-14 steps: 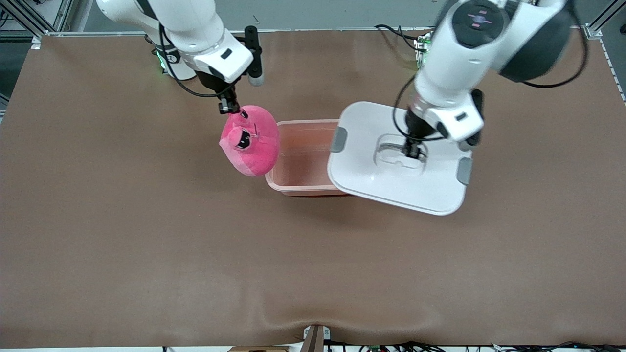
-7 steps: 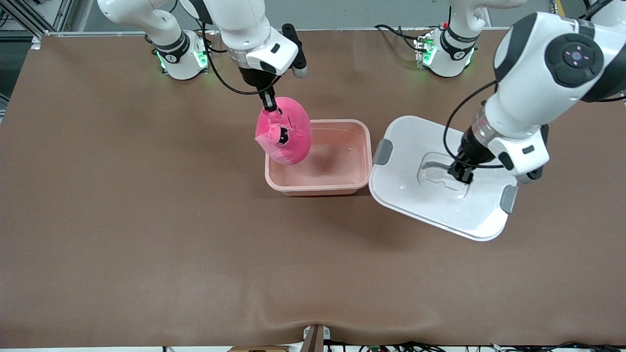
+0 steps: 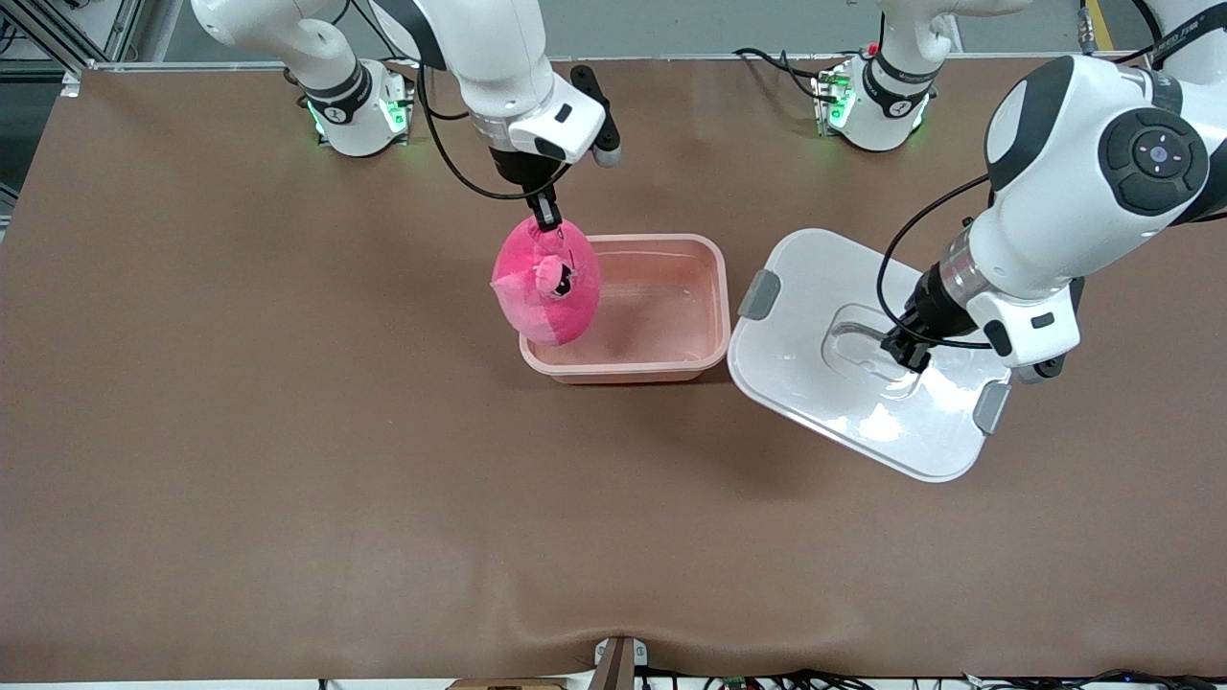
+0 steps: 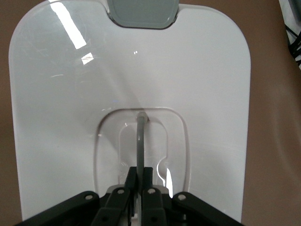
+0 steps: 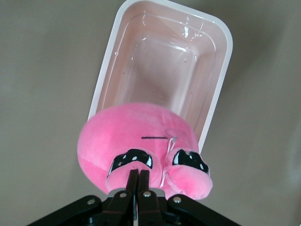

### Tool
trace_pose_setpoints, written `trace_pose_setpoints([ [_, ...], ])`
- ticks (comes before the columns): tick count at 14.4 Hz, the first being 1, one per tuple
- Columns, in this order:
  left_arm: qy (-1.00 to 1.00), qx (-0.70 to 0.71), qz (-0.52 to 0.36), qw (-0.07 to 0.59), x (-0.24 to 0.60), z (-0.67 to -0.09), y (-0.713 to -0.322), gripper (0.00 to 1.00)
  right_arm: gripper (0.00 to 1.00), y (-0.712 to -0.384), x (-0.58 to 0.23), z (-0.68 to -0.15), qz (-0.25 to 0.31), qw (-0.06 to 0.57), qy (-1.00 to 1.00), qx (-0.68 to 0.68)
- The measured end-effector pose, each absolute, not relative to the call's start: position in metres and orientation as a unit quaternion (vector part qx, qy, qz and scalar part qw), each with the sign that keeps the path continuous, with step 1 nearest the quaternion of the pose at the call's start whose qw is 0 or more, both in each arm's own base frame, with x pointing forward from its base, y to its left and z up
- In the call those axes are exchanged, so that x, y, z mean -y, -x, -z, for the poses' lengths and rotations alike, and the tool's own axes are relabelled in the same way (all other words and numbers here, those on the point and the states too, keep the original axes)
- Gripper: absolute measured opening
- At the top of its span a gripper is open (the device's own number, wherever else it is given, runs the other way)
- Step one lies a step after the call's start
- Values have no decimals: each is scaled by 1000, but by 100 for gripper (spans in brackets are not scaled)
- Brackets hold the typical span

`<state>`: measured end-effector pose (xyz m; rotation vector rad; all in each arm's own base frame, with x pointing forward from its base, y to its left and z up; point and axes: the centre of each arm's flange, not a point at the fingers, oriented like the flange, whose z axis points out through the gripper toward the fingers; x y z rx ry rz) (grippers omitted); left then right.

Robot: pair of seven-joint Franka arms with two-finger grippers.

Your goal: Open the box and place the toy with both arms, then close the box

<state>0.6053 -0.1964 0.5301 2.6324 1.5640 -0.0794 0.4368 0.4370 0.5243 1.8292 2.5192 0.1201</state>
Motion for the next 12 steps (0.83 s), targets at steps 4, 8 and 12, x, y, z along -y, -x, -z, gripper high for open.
trace_pose_setpoints([
  [4, -882, -469, 40, 35, 196, -538, -602, 7, 2, -437, -441, -516, -34, 13, -585, -810],
  [8, -909, -410, 56, 41, 167, -541, -606, 7, 2, -438, -443, -510, -30, 17, -583, -812],
  [12, -926, -369, 68, 36, 147, -537, -608, 7, 2, -440, -444, -505, -29, 22, -581, -813],
])
